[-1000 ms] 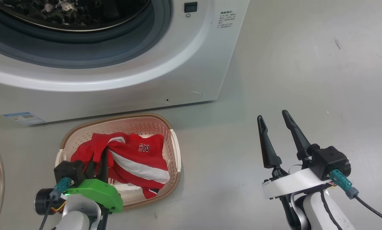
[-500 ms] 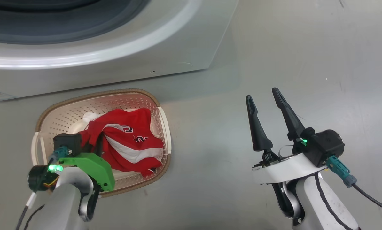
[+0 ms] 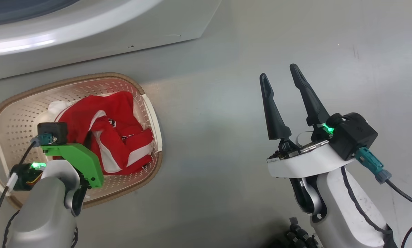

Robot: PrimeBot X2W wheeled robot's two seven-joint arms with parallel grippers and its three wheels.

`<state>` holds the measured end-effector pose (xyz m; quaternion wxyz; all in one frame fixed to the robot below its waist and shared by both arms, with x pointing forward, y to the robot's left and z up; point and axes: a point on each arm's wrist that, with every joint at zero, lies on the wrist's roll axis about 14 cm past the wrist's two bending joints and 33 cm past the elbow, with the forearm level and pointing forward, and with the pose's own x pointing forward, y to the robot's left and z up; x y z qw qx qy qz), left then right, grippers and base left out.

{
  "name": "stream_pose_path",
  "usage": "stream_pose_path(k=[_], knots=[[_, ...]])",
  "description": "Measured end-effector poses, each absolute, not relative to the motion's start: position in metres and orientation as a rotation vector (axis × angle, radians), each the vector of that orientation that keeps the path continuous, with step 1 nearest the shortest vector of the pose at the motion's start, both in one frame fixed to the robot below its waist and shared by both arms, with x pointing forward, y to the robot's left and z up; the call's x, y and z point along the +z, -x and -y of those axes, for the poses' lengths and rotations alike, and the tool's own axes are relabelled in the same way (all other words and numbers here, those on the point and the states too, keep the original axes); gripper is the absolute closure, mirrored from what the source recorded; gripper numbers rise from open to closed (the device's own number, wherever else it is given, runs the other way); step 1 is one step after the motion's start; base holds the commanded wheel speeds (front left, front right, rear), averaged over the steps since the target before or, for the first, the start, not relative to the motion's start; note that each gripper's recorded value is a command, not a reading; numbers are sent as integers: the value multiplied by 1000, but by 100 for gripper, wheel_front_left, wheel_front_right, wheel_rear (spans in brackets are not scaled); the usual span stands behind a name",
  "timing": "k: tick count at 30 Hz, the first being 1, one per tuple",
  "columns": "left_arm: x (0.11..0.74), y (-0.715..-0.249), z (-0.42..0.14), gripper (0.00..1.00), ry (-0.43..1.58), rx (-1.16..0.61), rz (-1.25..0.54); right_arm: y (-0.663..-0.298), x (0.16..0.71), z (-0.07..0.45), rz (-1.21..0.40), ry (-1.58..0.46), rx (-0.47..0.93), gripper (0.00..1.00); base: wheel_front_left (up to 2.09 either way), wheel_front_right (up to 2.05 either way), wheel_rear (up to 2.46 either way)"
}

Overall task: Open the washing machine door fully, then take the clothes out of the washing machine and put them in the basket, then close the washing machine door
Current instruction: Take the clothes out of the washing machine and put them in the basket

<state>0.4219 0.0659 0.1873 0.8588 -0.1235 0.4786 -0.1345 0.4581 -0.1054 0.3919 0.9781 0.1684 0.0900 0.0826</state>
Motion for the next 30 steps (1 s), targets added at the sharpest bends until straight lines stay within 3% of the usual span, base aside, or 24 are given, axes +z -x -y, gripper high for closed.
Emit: stream_pose_path(k=[4,5,6,7,8,15,30], knots=[[171,-413,-62,100,290,-270,-1071,-457,382,113,-206,-325,143,0,0,0,0],[168,-411,-62,89,293,-268,-1082,-456,380,115,-211,-323,139,0,0,0,0],[165,-409,-61,66,297,-266,-1092,-456,379,117,-215,-318,127,0,0,0,0],[164,-408,-59,14,305,-261,-1101,-456,377,118,-218,-315,124,0,0,0,0],[164,-408,-60,0,309,-259,-1102,-457,378,118,-217,-315,126,0,0,0,0],[172,-419,-62,0,279,-277,-1038,-461,381,116,-205,-314,133,0,0,0,0],[239,-465,-71,0,265,-260,-674,-463,399,129,-161,-267,101,0,0,0,0]])
